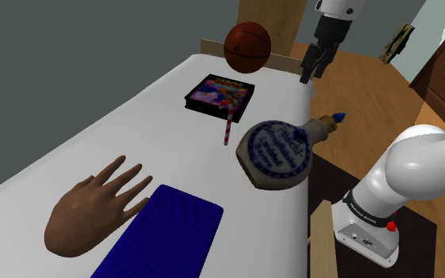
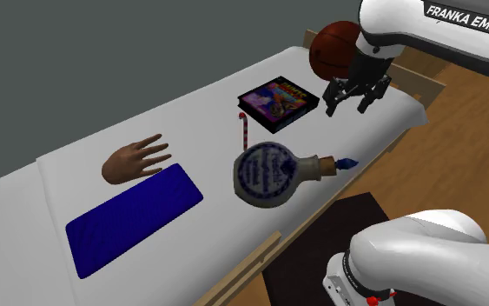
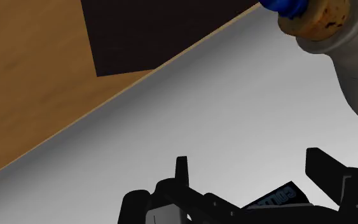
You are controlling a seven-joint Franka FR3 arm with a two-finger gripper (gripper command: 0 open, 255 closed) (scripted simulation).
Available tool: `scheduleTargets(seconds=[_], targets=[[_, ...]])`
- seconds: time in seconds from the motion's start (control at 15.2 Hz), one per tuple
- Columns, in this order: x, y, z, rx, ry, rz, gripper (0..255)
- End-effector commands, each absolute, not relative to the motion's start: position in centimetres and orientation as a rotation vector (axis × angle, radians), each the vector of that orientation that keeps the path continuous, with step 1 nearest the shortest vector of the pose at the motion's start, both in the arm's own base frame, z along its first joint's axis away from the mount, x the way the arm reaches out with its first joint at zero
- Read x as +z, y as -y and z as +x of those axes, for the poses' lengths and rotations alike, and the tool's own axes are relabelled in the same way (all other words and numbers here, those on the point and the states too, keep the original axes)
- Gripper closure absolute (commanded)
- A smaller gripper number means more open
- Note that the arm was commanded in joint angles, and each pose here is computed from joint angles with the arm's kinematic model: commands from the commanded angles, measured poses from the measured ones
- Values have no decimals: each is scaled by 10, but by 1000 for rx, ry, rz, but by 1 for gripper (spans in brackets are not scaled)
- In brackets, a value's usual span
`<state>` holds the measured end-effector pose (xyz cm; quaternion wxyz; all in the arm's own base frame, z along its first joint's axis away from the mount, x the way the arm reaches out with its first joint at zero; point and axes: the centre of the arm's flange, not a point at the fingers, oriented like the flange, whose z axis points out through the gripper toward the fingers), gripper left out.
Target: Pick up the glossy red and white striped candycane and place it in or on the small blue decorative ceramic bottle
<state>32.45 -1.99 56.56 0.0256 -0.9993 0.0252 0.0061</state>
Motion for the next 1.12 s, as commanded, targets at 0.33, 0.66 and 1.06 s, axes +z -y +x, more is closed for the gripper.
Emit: scheduleTargets(seconds=[0.33, 0.66, 1.06], targets=[[566, -39, 355, 8, 22, -3096, 0], [566, -99, 383, -4, 122, -3099, 0], [566, -174, 410, -17, 243, -3099, 0]])
